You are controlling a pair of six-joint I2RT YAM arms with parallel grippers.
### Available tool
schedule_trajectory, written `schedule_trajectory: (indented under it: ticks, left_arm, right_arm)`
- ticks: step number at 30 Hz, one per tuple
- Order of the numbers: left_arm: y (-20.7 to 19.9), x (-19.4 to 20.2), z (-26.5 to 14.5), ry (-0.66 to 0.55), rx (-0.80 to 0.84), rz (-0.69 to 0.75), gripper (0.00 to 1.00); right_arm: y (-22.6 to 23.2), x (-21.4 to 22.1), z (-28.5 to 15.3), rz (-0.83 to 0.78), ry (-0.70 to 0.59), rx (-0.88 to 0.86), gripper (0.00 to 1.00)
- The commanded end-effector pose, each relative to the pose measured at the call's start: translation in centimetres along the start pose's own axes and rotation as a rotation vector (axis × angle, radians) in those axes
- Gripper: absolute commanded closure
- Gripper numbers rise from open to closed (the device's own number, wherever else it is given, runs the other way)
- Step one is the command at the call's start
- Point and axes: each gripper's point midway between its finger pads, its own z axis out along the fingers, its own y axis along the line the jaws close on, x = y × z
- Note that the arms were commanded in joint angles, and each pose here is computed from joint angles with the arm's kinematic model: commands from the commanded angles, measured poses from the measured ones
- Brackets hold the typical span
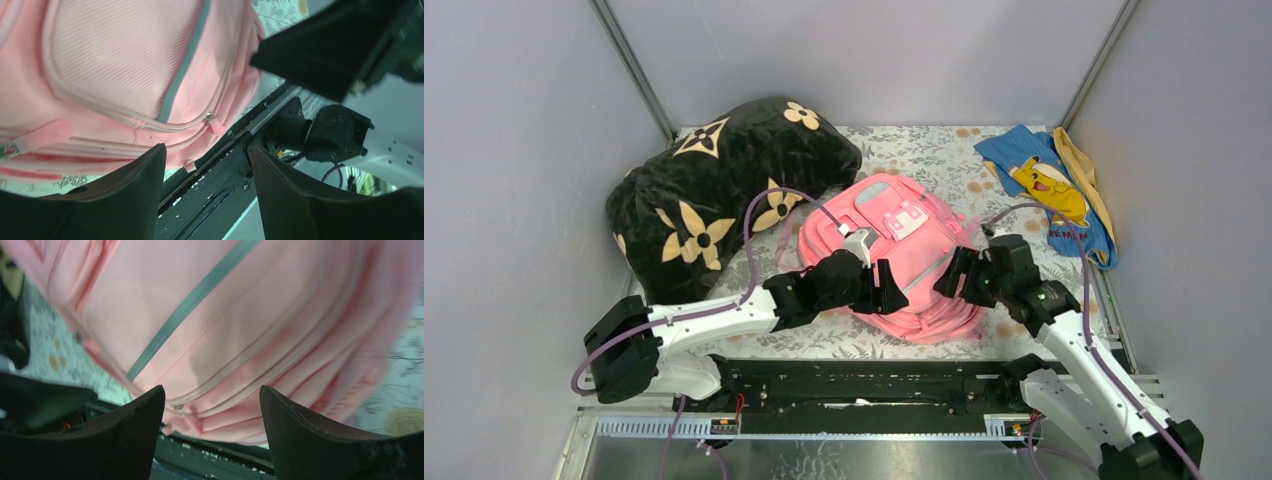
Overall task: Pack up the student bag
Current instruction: Zip the student bag at the center of the board.
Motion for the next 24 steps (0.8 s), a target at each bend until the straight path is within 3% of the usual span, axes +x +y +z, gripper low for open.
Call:
schedule_trajectory:
  ticks: [1, 4, 13, 20, 24]
  left_arm:
    - [1.3, -1.5, 0.6, -0.103, -0.075, -0.214, 0.30]
    - [2.2, -1.8, 1.2, -0.118, -0.137, -0.254, 0.24]
    - [3.9, -1.1, 2.9, -0.112, -0.190, -0.355, 0.26]
    - [5.2, -1.4, 3.5, -0.118, -0.218, -0.397, 0.38]
    - [6.1, -1.4, 3.5, -0.135, -0.233, -0.416, 0.45]
  right_arm:
    - [2.6, 1.0, -0.6, -0.091, 0.005, -0.055, 0.26]
    - [3.2, 2.5, -0.4, -0.106, 0.033, -0.075, 0.30]
    - [3.6, 5.8, 1.0, -0.162, 0.123, -0.111, 0.38]
    - [3.9, 8.2, 2.0, -0.204, 0.185, -0.125, 0.34]
    - [3.8, 8.6, 2.3, -0.231, 0.193, -0.096, 0.36]
